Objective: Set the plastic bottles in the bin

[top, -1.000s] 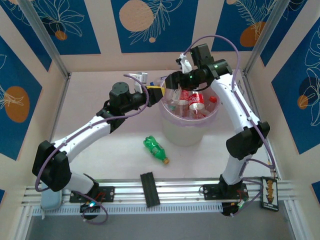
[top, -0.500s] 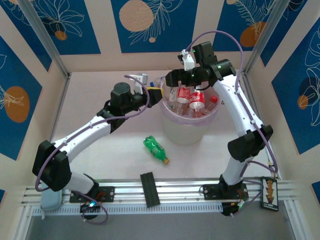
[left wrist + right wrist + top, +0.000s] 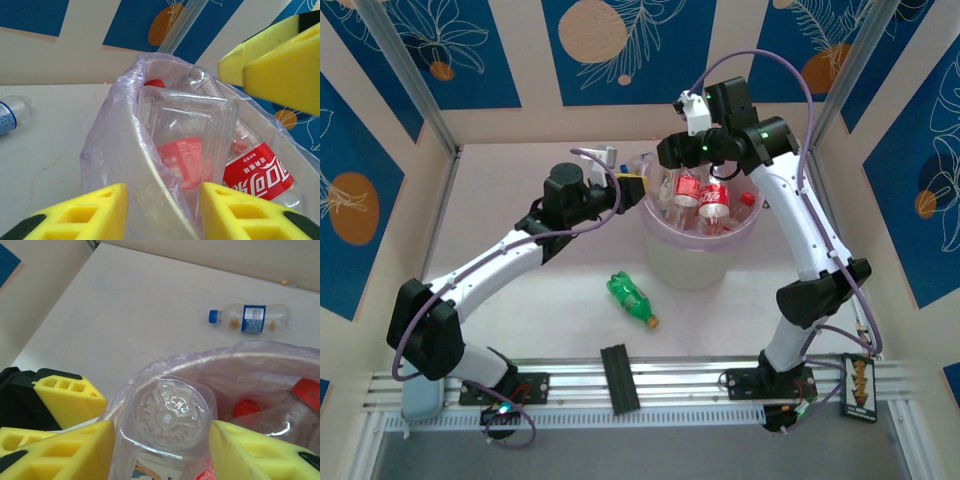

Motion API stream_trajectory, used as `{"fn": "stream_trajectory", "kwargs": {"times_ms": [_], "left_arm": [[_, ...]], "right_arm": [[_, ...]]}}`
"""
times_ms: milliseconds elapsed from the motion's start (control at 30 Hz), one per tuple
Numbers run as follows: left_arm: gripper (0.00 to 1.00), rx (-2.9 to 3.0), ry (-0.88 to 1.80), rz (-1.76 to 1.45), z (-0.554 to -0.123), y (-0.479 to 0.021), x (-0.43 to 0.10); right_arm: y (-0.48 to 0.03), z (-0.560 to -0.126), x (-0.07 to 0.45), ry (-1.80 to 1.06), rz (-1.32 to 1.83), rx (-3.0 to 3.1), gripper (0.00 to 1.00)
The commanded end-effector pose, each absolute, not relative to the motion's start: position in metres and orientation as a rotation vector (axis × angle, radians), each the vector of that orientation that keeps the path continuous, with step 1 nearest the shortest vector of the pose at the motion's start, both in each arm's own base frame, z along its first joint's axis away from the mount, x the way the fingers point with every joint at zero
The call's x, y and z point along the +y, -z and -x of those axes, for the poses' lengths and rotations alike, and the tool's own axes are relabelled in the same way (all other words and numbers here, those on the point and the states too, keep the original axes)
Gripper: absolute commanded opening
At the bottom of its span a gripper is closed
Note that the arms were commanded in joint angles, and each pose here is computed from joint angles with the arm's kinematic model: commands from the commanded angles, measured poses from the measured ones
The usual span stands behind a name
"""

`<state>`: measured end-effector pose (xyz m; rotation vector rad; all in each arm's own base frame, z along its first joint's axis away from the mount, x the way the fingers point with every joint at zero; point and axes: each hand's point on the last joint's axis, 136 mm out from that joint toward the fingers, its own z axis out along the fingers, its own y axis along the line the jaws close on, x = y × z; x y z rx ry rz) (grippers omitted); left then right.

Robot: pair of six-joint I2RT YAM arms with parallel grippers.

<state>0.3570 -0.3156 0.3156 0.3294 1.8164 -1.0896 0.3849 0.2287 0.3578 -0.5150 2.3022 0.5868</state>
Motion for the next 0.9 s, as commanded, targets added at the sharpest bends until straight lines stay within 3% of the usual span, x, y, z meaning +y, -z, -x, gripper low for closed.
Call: {"fn": "stream_trajectory", "kwargs": {"times_ms": [0,400,867], "left_arm": [[0.43,1.843,1.065,-0.341,-0.359,-0.309,-0.321],[0.42,1.847,1.069,-0.353,-0.360,-0.309,-0.326],[0.42,1.838,1.065,-0.358,-0.360,-0.314,-0.326]], "right_arm": [[-0.330,-0.389,0.232,-0.555,0.527,2.368,0.52],[-0.249,-0.376,0.216,-0.476,0.458,2.574,0.46],[-0.370,-0.386,0.212,-0.498,0.497,2.276,0.64]]}}
